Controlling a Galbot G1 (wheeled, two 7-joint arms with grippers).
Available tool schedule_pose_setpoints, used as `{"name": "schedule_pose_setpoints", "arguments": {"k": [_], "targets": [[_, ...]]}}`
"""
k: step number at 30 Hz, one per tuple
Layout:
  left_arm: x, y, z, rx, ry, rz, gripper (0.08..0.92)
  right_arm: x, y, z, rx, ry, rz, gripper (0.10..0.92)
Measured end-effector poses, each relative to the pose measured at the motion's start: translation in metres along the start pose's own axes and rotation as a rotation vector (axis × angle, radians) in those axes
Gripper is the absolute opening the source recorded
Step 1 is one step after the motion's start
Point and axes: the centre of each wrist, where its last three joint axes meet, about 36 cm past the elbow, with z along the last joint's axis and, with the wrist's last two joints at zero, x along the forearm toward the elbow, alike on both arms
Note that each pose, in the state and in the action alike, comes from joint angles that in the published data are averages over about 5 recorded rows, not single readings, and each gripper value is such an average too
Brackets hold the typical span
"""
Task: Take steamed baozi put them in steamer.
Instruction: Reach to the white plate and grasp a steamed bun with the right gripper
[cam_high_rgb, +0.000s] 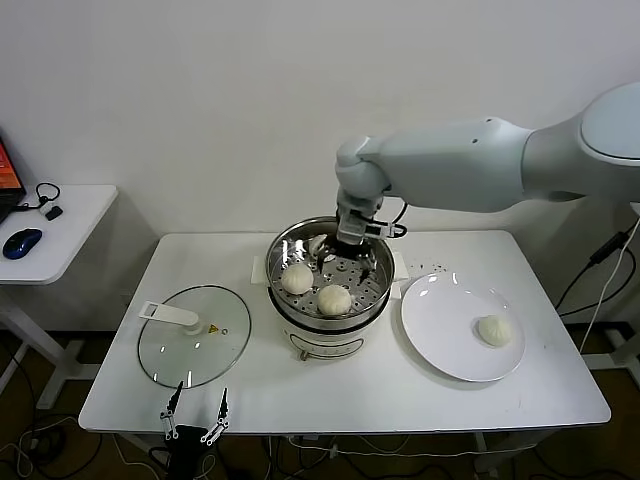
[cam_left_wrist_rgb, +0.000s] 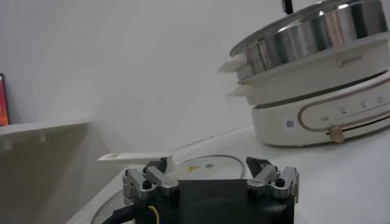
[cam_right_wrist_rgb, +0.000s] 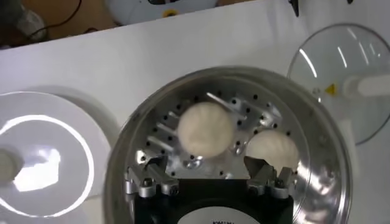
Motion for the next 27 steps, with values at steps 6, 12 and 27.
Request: {"name": "schedule_pose_setpoints", "arguments": {"k": [6,12,27], "targets": [[0.0,-0.001,-0.001,0.001,-0.001,0.007,0.823,0.025,0.055,0.025,-0.25,0.057,-0.035,0.823],[-0.002,-0.001,-0.001,0.0,-0.004,0.006,0.823,0.03,0.13,0.045,-0.539,0.109,-0.063,0.823],[-0.003,-0.001,-0.001,-0.002,-0.001,0.007,0.823,-0.027,0.293,0.064,-1.08,0.175,-0.068,0.823]]}}
